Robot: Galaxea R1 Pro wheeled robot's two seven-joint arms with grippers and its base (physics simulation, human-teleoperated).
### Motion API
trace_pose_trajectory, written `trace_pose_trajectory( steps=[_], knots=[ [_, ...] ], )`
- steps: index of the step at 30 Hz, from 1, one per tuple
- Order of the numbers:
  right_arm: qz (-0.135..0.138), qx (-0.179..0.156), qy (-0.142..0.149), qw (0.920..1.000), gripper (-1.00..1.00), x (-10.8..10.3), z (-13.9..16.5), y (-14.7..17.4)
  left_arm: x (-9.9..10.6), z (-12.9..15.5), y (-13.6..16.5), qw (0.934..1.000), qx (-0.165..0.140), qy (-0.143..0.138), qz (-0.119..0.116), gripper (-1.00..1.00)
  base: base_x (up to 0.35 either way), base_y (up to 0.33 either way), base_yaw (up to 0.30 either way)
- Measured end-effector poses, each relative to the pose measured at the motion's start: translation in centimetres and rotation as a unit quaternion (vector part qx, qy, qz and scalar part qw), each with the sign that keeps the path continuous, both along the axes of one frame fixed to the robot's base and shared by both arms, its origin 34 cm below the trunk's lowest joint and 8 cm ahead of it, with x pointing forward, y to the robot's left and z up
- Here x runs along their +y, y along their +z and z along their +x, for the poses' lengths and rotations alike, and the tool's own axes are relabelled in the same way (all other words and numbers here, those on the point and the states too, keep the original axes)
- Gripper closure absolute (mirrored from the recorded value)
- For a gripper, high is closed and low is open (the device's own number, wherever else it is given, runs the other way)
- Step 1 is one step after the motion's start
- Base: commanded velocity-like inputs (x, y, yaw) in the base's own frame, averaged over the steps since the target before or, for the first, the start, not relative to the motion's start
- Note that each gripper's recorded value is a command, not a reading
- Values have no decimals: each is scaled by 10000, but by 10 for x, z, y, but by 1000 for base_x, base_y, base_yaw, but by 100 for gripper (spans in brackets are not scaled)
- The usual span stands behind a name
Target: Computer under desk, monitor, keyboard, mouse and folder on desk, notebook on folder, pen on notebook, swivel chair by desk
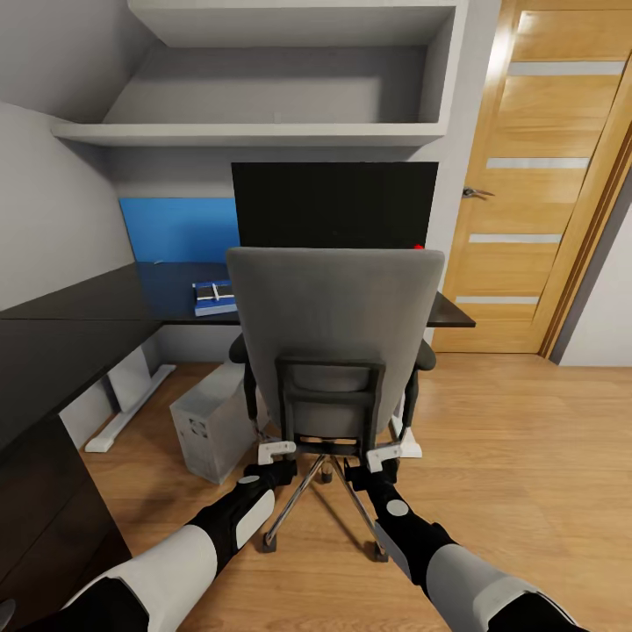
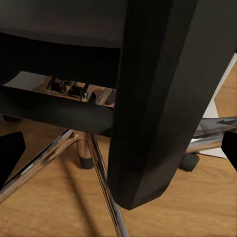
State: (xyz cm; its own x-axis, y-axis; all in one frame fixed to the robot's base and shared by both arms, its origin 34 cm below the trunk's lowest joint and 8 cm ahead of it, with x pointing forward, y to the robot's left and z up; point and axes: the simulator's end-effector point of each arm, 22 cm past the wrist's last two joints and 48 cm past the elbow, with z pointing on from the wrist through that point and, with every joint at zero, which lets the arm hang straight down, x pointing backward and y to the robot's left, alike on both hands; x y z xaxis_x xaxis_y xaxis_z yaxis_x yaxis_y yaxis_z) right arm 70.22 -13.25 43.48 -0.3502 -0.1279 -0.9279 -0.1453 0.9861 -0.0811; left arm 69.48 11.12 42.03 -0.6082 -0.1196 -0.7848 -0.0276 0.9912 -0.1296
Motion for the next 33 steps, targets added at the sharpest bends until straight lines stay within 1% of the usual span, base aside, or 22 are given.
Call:
trace_pose_trajectory(
  steps=[7,11,33],
  knots=[
    [-2,1,3,10000,-100,0,0,0,0,0,0,10000,0,-1,0,-100,-19,0,0],
    [-5,2,5,10000,-100,0,0,0,0,0,0,10000,0,-4,4,-100,-162,-25,0],
    [-5,3,-4,10000,-100,0,0,-1,1,0,0,10000,0,-1,6,-100,-311,-71,0]
  ],
)
